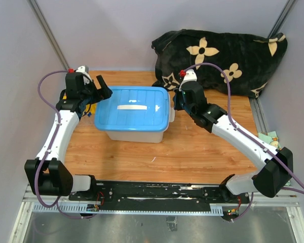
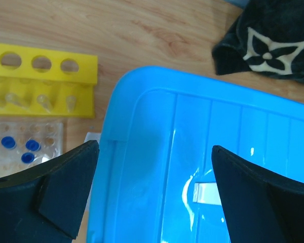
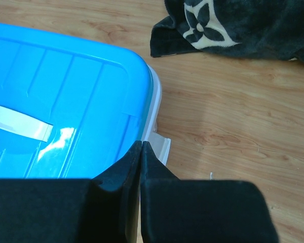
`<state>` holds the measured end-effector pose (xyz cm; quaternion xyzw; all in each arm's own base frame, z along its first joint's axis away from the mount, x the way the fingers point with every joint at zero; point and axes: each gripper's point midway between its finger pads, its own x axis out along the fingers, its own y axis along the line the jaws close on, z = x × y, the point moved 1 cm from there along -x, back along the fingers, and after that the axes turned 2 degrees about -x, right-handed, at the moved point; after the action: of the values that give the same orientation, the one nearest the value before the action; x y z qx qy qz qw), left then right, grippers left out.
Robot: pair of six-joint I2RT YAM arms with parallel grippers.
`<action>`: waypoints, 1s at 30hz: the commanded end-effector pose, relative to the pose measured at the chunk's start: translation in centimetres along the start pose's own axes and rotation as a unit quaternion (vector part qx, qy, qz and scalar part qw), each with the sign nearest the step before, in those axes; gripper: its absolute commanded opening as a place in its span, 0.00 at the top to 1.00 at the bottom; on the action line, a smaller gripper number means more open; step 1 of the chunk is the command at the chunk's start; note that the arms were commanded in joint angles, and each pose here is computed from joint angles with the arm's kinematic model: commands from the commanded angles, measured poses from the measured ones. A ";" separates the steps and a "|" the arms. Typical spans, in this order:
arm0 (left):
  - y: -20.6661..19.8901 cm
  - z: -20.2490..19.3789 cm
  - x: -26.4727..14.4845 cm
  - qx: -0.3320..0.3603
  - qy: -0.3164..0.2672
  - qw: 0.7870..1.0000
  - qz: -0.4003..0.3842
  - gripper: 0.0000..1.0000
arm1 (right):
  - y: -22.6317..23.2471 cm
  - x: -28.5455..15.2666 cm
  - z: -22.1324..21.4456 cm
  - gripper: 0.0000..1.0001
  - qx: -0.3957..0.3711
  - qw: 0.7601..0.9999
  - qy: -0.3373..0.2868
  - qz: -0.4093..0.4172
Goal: Organize the chemistry lab equipment
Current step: Close the lid of the storage box.
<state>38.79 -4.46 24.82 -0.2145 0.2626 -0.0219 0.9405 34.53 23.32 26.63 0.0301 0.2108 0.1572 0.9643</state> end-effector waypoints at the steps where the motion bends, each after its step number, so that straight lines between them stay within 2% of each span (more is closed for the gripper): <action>1: 0.6 1.2 -2.7 0.015 -0.026 0.999 0.038 0.06 | 0.1 0.0 -0.4 0.98 -0.004 1.000 -0.001 0.009; 3: 0.4 1.7 -3.8 0.017 -0.048 0.998 0.034 0.19 | 0.1 0.1 -0.7 0.98 -0.004 1.000 0.003 0.009; 7: -0.1 2.1 -5.1 0.015 -0.063 0.998 0.025 0.27 | 0.2 0.2 -1.1 0.99 -0.005 1.000 0.009 0.012; 8: -0.1 2.0 -5.2 0.015 -0.059 0.998 0.026 0.34 | 0.2 0.3 -1.2 0.99 -0.005 1.000 0.011 0.012; 9: 0.0 1.6 -5.1 0.015 -0.052 0.998 0.027 0.47 | 0.2 0.3 -1.4 0.98 -0.006 1.000 0.013 0.013; 10: 0.3 1.1 -5.0 0.015 -0.043 0.998 0.030 0.67 | 0.2 0.3 -1.5 0.98 -0.006 1.000 0.014 0.013; 11: 0.5 0.6 -4.8 0.015 -0.036 0.999 0.034 0.92 | 0.2 0.2 -1.6 0.98 -0.005 1.000 0.015 0.013; 12: 0.9 0.2 -4.6 0.015 -0.030 0.999 0.041 0.99 | 0.1 0.2 -1.8 0.98 -0.004 1.000 0.017 0.012; 20: 5.4 -2.9 -3.2 0.032 0.004 0.990 0.136 1.00 | 0.0 -0.2 -2.3 0.98 0.000 1.000 0.018 0.015; 27: 7.4 -1.5 -4.9 0.042 -0.038 0.978 0.199 1.00 | 0.2 0.1 -2.5 0.99 -0.001 1.000 0.021 0.019; 30: 7.5 -1.7 -5.1 0.045 -0.035 0.978 0.202 1.00 | 0.3 0.3 -2.7 0.99 -0.001 0.999 0.025 0.020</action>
<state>33.60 1.32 21.92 -0.1357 0.2843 0.1363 0.9392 33.57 23.43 23.49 0.0187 0.2435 0.1715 0.9544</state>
